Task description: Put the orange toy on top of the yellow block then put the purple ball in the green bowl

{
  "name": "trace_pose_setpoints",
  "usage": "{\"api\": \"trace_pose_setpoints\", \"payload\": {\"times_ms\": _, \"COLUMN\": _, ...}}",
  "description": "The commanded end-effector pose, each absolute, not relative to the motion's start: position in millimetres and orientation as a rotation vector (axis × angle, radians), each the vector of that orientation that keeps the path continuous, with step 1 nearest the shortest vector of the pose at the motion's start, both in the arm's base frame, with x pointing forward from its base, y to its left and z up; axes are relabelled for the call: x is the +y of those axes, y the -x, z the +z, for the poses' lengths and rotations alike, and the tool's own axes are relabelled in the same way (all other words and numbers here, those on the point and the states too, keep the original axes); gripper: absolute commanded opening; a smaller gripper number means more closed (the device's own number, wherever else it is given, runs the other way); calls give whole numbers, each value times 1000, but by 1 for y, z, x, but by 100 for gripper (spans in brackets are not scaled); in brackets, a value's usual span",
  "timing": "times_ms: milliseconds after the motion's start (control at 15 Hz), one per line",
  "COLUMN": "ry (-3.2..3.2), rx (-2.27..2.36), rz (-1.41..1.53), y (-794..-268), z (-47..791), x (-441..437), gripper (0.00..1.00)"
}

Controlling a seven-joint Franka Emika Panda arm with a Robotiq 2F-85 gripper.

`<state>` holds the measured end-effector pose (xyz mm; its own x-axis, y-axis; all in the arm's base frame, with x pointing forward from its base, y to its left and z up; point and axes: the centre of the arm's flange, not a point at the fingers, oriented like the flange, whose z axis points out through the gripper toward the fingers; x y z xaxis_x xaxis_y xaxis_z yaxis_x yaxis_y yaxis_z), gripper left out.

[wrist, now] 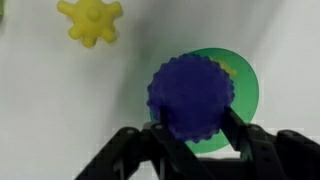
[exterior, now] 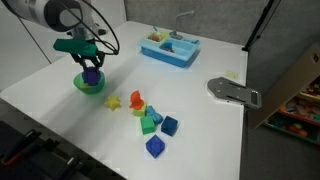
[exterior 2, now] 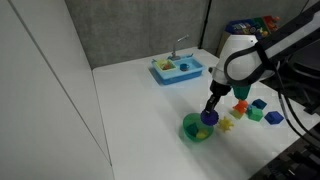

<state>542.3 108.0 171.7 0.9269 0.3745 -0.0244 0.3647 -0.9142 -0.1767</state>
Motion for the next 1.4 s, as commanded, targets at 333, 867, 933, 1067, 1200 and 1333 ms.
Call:
{"api": "trace_pose_setpoints", "payload": {"times_ms": 333, "ry": 2893, "rx": -525, "rz": -8, "y": -536, "z": 217, "x": 110, "gripper": 100}}
{"api": "trace_pose_setpoints", "payload": {"times_ms": 867, "ry": 2981, "rx": -305, "rz": -174, "y": -547, "z": 298, "x": 80, "gripper": 100}}
{"api": "trace_pose_setpoints", "payload": {"times_ms": 933, "ry": 2994, "rx": -275, "rz": -189, "y": -546, "z": 308, "x": 75, "gripper": 100}}
{"api": "trace_pose_setpoints", "payload": {"times_ms": 1067, "ry": 3028, "rx": -217, "rz": -184, "y": -542, "z": 328, "x": 68, "gripper": 100}}
{"api": "trace_pose_setpoints", "payload": {"times_ms": 1200, "ry": 3064, "rx": -164, "rz": -149, "y": -538, "z": 349, "x": 62, "gripper": 100}}
{"api": "trace_pose_setpoints", "payload": {"times_ms": 1333, "ry": 3092, "rx": -112, "rz": -108, "y": -534, "z": 371, "x": 58, "gripper": 100}}
